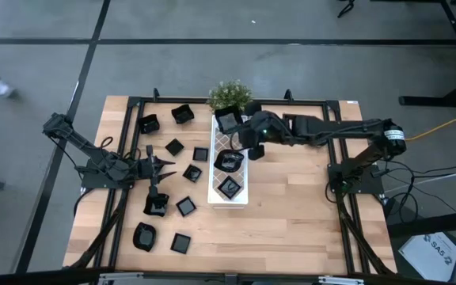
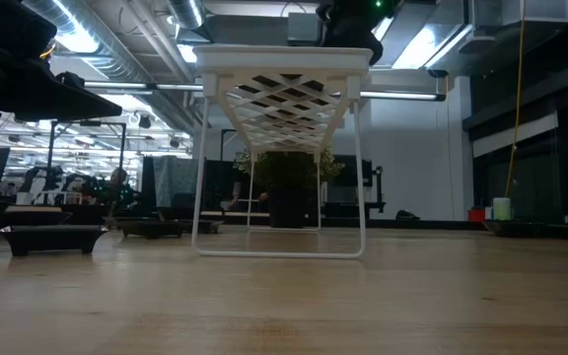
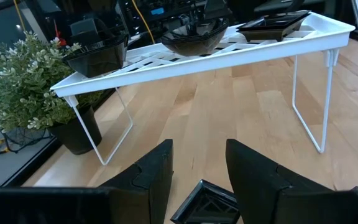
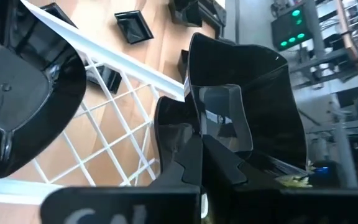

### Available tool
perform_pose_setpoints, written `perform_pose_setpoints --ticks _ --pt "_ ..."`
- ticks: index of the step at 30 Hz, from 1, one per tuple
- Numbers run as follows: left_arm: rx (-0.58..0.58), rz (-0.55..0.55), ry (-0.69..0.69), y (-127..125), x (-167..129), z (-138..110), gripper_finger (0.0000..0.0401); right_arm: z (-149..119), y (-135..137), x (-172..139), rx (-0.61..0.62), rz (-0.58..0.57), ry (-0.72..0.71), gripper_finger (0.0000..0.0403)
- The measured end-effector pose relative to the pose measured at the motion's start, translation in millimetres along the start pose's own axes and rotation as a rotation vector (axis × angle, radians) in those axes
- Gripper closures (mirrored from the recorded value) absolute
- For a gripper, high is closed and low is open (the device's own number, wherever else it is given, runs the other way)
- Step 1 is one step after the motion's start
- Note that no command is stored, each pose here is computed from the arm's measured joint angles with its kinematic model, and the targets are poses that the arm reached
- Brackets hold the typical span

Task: Pick & Place Mini shaped plates
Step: Stack the distorted square plate on top of the distorted square plate on the shelf

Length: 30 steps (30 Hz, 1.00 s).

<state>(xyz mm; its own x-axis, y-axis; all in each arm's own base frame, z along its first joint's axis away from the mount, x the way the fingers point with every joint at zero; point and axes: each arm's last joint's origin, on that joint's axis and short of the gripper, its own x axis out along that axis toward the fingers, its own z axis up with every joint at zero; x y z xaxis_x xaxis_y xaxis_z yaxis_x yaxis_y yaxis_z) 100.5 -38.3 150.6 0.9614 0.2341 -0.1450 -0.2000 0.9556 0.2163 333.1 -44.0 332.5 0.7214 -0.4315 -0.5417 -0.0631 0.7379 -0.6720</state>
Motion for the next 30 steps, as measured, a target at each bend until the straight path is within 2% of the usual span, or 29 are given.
perform_pose_setpoints --ticks 10,30 --pt "0.001 0.0 0.0 0 0 0 0.0258 -16 -7 12 0.044 0.072 0.018 0.0399" --pt "0.0 0.0 0.0 0 0 0 0.0258 -28 -1 24 0.086 0.079 0.014 0.0393"
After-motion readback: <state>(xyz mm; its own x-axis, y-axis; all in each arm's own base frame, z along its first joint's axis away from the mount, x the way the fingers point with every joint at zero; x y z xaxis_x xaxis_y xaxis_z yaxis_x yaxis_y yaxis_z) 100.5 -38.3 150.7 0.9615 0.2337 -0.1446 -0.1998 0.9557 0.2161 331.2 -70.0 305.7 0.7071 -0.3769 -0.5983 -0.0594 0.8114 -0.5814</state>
